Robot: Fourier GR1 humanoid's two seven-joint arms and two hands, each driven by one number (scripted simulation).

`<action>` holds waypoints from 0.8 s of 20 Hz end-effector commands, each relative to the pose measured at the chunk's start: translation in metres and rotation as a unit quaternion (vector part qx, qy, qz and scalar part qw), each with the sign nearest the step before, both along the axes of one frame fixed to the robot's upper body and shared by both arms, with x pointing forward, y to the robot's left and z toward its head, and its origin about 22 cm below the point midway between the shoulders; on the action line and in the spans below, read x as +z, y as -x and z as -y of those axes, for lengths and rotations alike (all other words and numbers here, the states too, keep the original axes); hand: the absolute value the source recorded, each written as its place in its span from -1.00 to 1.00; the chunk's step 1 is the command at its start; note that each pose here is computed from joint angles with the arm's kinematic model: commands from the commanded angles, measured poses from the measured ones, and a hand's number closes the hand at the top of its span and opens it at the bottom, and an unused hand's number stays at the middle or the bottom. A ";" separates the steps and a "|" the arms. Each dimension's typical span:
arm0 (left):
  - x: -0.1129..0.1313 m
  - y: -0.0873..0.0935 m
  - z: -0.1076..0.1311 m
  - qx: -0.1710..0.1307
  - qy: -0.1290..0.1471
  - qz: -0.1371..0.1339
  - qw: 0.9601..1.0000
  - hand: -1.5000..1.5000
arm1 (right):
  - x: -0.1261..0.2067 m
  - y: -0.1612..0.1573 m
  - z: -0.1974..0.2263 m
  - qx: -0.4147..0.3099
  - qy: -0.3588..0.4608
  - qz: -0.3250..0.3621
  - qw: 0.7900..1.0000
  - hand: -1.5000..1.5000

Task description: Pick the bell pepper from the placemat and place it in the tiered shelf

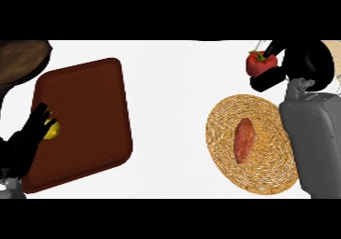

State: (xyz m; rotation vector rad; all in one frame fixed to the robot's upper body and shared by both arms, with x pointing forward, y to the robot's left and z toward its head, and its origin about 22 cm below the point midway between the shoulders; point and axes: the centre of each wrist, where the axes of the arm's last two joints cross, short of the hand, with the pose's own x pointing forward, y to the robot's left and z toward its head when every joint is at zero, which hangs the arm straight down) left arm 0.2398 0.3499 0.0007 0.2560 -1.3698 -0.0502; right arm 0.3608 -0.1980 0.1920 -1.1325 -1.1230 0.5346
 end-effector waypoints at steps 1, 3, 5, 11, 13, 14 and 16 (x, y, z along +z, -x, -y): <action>0.005 0.016 -0.012 0.004 0.001 -0.017 1.000 0.00 | 0.031 0.019 -0.003 -0.012 -0.075 0.066 0.995 1.00; -0.001 0.007 -0.006 0.004 0.007 -0.021 1.000 0.00 | 0.064 0.028 0.002 -0.018 -0.083 0.093 0.992 1.00; -0.007 0.014 0.004 0.006 0.003 -0.020 1.000 0.00 | 0.077 0.047 -0.004 -0.026 -0.093 0.117 0.988 1.00; 0.014 -0.006 -0.006 0.013 -0.001 -0.022 1.000 0.00 | 0.131 0.068 -0.004 -0.037 -0.083 0.156 0.984 1.00; -0.014 0.016 -0.011 0.008 -0.001 -0.022 1.000 0.00 | 0.138 0.052 0.011 -0.048 -0.078 0.174 0.980 1.00; 0.000 0.018 -0.002 0.003 -0.003 -0.013 1.000 0.00 | 0.143 0.060 0.012 -0.060 -0.052 0.183 0.980 1.00; -0.005 0.032 -0.008 0.011 0.003 -0.029 1.000 0.00 | 0.138 0.052 0.019 -0.075 -0.041 0.192 0.978 1.00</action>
